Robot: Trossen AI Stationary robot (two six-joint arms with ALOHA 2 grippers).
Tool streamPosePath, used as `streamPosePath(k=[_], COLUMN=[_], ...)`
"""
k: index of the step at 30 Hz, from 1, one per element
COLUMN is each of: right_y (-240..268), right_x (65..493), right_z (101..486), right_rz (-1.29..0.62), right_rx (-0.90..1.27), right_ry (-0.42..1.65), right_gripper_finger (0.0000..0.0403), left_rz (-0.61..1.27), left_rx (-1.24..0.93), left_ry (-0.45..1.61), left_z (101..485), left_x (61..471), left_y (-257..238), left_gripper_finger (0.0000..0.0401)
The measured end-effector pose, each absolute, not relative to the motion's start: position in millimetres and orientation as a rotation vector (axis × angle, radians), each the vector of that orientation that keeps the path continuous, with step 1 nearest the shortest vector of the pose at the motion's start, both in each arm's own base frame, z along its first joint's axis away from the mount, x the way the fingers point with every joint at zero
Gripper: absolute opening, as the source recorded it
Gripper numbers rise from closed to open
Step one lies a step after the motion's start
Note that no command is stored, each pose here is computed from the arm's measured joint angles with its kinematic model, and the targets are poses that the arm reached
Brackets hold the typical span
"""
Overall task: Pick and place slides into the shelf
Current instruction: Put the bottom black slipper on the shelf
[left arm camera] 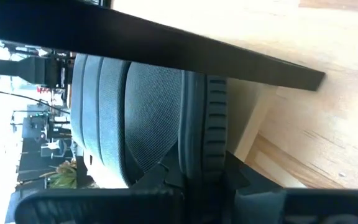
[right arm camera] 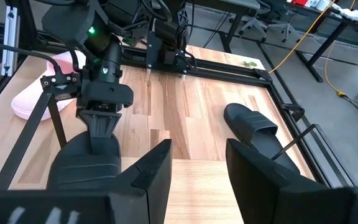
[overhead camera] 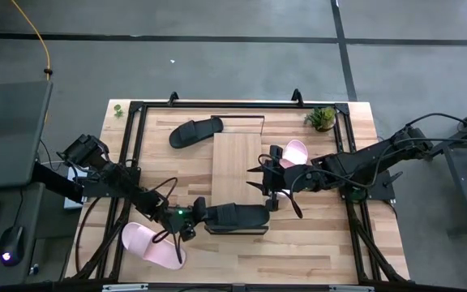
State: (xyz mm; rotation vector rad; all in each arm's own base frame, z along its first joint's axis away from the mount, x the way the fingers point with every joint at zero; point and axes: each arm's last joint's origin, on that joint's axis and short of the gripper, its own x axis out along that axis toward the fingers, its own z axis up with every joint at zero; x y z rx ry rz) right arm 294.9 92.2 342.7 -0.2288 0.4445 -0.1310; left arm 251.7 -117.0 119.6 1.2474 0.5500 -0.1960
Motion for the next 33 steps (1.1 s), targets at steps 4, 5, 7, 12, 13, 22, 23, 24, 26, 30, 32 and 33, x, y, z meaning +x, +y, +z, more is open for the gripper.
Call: streamPosePath(k=[4, 5, 7, 12, 13, 22, 23, 24, 26, 30, 32, 33], right_y=[92.2, 92.2, 92.2, 92.2, 92.2, 92.2, 92.2, 92.2, 92.2, 92.2, 92.2, 92.2], right_x=[294.9, 294.9, 294.9, 294.9, 294.9, 294.9, 294.9, 294.9, 294.9, 294.9, 294.8, 294.8], right_z=[342.7, 342.7, 342.7, 342.7, 342.7, 342.7, 342.6, 342.6, 342.6, 342.6, 342.6, 342.6], right_rz=[-0.131, -0.131, -0.131, -0.13, -0.13, -0.13, -0.13, -0.13, -0.13, -0.13, -0.13, -0.13], right_rx=[-0.229, -0.229, -0.229, -0.229, -0.228, -0.228, -0.228, -0.228, -0.228, -0.228, -0.228, -0.229], right_ry=[0.445, 0.445, 0.445, 0.445, 0.445, 0.445, 0.445, 0.445, 0.445, 0.445, 0.446, 0.446], right_gripper_finger=[0.0142, 0.0142, 0.0142, 0.0142, 0.0142, 0.0142, 0.0142, 0.0142, 0.0142, 0.0142, 0.0142, 0.0142], left_rz=[-0.168, -0.163, -0.158, -0.154, -0.155, -0.158, -0.159, -0.159, -0.157, -0.155, -0.152, -0.15], left_rx=[1.217, 1.209, 1.202, 1.186, 1.186, 1.172, 1.169, 1.17, 1.17, 1.155, 1.146, 1.145], left_ry=[0.563, 0.565, 0.565, 0.566, 0.566, 0.58, 0.585, 0.589, 0.591, 0.587, 0.585, 0.586], left_z=[119.2, 119.0, 119.1, 119.1, 119.1, 118.0, 117.7, 117.5, 117.5, 117.7, 117.9, 118.0], left_x=[251.4, 251.3, 251.2, 251.3, 251.3, 250.6, 250.3, 250.1, 250.0, 250.1, 250.2, 250.3], left_y=[-116.3, -116.2, -116.2, -116.1, -116.2, -115.8, -115.7, -115.6, -115.6, -115.7, -115.7, -115.7], left_gripper_finger=[0.0056, 0.0067, 0.0084, 0.0099, 0.0098, 0.0085, 0.0086, 0.0088, 0.0093, 0.011, 0.0121, 0.0126])
